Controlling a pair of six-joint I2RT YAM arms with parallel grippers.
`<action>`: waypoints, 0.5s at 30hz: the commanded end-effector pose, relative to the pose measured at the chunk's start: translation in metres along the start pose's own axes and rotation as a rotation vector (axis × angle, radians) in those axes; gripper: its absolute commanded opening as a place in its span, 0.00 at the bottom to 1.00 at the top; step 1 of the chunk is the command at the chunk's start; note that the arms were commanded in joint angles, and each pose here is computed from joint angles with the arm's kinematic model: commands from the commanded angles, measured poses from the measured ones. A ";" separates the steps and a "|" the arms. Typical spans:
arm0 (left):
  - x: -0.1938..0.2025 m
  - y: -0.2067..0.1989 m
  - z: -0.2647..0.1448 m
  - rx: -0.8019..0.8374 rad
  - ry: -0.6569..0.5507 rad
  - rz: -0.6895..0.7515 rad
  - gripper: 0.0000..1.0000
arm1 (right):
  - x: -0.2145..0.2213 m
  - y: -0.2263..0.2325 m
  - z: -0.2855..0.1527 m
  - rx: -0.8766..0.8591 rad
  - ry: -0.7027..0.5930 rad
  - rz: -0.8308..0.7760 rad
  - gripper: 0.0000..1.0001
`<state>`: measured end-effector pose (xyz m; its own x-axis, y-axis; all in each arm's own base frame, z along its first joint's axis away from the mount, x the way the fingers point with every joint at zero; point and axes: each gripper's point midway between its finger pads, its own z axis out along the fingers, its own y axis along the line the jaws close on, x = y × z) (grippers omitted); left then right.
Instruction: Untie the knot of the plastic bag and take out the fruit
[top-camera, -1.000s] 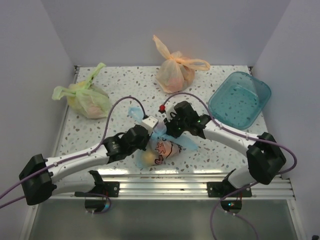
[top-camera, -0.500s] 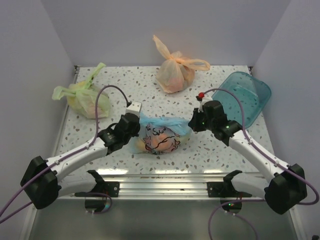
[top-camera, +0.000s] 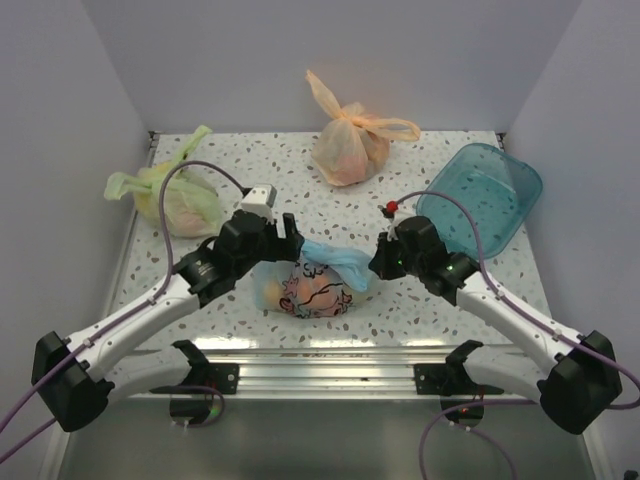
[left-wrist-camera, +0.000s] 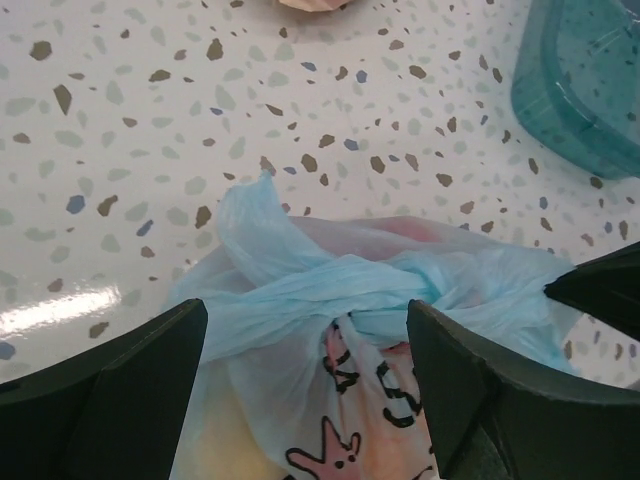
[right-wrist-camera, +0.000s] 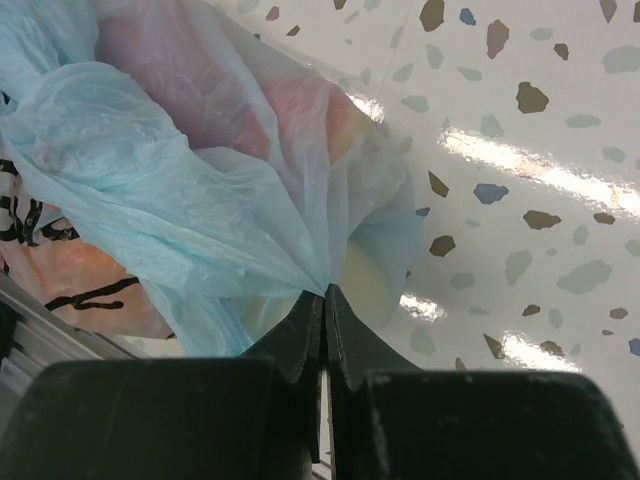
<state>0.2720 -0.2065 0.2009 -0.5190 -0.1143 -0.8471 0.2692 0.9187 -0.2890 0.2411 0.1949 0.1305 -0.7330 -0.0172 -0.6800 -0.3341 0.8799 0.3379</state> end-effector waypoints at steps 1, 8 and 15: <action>0.009 -0.028 0.000 0.048 0.077 -0.099 0.87 | -0.018 0.012 -0.007 0.009 -0.052 -0.055 0.00; 0.051 -0.010 0.012 -0.145 0.186 -0.089 0.82 | -0.021 0.010 -0.008 0.036 -0.082 -0.042 0.00; 0.074 0.005 0.018 -0.192 0.202 -0.107 0.68 | -0.017 0.008 -0.008 0.038 -0.081 -0.043 0.00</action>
<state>0.2469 -0.2231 0.1353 -0.7044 -0.1098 -0.7013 0.1083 0.9598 -0.2590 0.2409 0.1979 0.1352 -0.7012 -0.0435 -0.7117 -0.3426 0.8959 0.2828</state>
